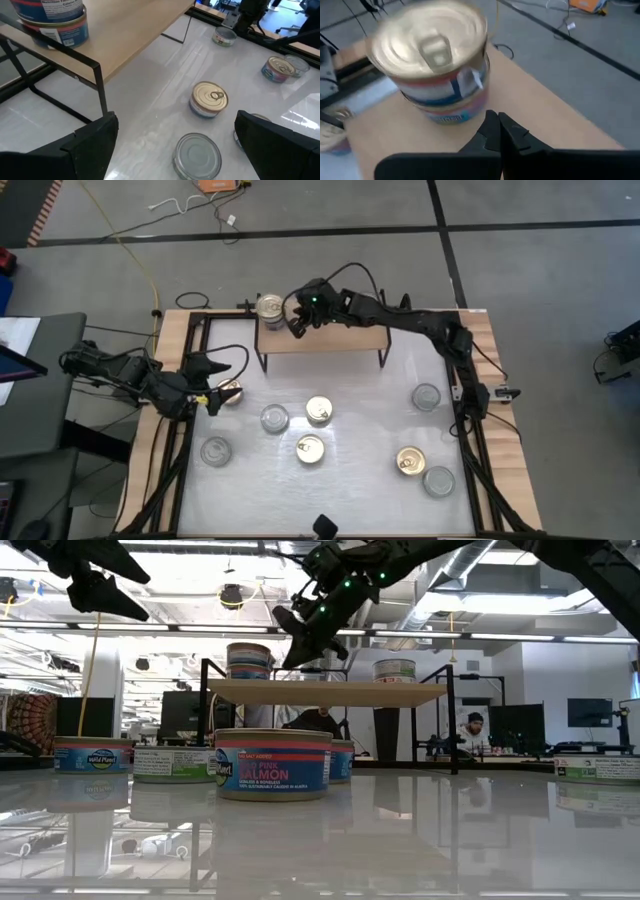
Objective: Stack canned seafood by type on shelf
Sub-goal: Put the blue pink tuna can on the shelf aligned with the stacked blue pink tuna cans
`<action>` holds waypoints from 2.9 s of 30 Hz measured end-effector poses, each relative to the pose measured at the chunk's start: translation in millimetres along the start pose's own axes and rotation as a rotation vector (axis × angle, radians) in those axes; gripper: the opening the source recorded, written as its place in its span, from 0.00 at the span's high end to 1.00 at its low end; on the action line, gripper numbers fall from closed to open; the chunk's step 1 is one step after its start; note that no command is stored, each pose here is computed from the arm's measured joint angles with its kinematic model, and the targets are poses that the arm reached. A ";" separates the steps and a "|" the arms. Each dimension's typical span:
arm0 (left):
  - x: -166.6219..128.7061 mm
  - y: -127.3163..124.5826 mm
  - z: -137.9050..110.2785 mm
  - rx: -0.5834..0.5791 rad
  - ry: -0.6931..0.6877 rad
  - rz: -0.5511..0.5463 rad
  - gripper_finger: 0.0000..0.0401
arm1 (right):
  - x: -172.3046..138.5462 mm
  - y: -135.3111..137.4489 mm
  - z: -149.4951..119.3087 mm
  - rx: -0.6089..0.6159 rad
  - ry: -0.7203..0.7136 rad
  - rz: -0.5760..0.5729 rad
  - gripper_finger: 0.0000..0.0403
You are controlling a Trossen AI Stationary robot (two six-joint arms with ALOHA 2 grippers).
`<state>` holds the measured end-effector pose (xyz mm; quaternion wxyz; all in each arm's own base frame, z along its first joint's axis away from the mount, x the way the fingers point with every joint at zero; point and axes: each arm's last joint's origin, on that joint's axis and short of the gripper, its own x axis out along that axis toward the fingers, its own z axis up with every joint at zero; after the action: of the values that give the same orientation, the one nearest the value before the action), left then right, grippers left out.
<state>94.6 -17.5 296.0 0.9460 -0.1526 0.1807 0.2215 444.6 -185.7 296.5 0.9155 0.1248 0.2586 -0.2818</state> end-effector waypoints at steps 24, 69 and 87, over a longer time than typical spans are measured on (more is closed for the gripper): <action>24.6 -30.7 8.2 0.058 -0.063 -0.010 0.05 | -86.6 37.1 -50.1 -0.094 0.393 0.096 0.95; 227.3 -94.6 -26.2 -0.532 0.381 0.247 0.05 | -128.6 79.2 -251.3 0.578 0.143 0.296 0.48; 224.2 -90.3 -23.9 -0.468 0.446 0.215 0.05 | -72.8 90.5 -254.5 0.638 0.248 0.213 0.65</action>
<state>318.4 -21.9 201.8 0.7938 -0.3903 0.3427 0.3164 343.1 15.8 131.0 0.8165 0.4638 0.2522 -0.2339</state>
